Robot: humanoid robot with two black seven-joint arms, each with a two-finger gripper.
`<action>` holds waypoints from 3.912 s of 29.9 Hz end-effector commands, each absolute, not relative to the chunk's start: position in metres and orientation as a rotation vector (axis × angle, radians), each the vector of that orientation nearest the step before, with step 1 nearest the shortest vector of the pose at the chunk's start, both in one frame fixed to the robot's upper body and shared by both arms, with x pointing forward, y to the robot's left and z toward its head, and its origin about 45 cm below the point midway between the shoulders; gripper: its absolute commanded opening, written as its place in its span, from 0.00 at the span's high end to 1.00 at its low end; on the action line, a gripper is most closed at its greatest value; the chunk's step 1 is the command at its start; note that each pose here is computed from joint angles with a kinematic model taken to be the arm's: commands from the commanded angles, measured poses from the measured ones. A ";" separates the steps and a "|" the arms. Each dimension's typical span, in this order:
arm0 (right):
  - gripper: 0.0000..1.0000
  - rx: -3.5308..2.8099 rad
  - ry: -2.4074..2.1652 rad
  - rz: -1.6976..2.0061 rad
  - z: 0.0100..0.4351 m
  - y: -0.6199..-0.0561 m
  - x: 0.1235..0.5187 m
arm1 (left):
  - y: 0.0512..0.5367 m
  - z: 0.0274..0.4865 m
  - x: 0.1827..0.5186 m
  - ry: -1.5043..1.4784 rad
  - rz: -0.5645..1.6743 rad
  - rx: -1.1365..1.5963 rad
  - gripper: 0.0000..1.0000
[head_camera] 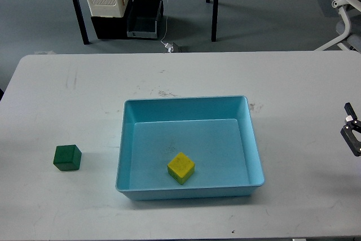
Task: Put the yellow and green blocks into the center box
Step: 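Swing the left gripper over and lower it onto the green cube, then close the left gripper on the green cube and lift it toward the box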
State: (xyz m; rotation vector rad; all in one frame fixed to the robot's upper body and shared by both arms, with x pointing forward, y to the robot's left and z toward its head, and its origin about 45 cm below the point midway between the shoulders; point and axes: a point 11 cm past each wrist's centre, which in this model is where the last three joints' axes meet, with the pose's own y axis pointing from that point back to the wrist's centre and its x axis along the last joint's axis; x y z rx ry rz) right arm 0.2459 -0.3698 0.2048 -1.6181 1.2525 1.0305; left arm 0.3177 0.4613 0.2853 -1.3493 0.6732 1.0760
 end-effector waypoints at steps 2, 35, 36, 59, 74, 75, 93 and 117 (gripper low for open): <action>0.00 -1.619 1.251 1.022 0.206 -0.371 0.246 | 0.475 0.322 0.323 0.602 1.113 -1.075 0.00; 0.00 -1.600 1.250 1.017 0.206 -0.375 0.245 | 0.281 0.404 0.413 -0.009 0.712 0.416 0.00; 0.00 -1.601 1.251 1.017 0.206 -0.375 0.245 | 0.279 0.406 0.413 -0.027 0.703 0.451 0.00; 0.00 -1.569 1.278 1.050 0.192 -0.379 0.242 | 0.343 0.248 0.349 -0.264 0.206 1.429 0.02; 0.00 -1.556 1.288 1.063 0.183 -0.381 0.239 | 0.359 0.195 0.334 -0.160 0.186 1.449 0.02; 0.00 -1.555 1.289 1.061 0.183 -0.382 0.239 | 0.360 0.194 0.333 -0.161 0.182 1.452 0.02; 0.00 -1.546 1.297 1.070 0.178 -0.383 0.237 | 0.363 0.167 0.315 -0.113 0.157 1.444 0.04; 0.00 -1.543 1.301 1.070 0.177 -0.384 0.236 | 0.370 0.169 0.300 -0.134 0.114 1.468 0.69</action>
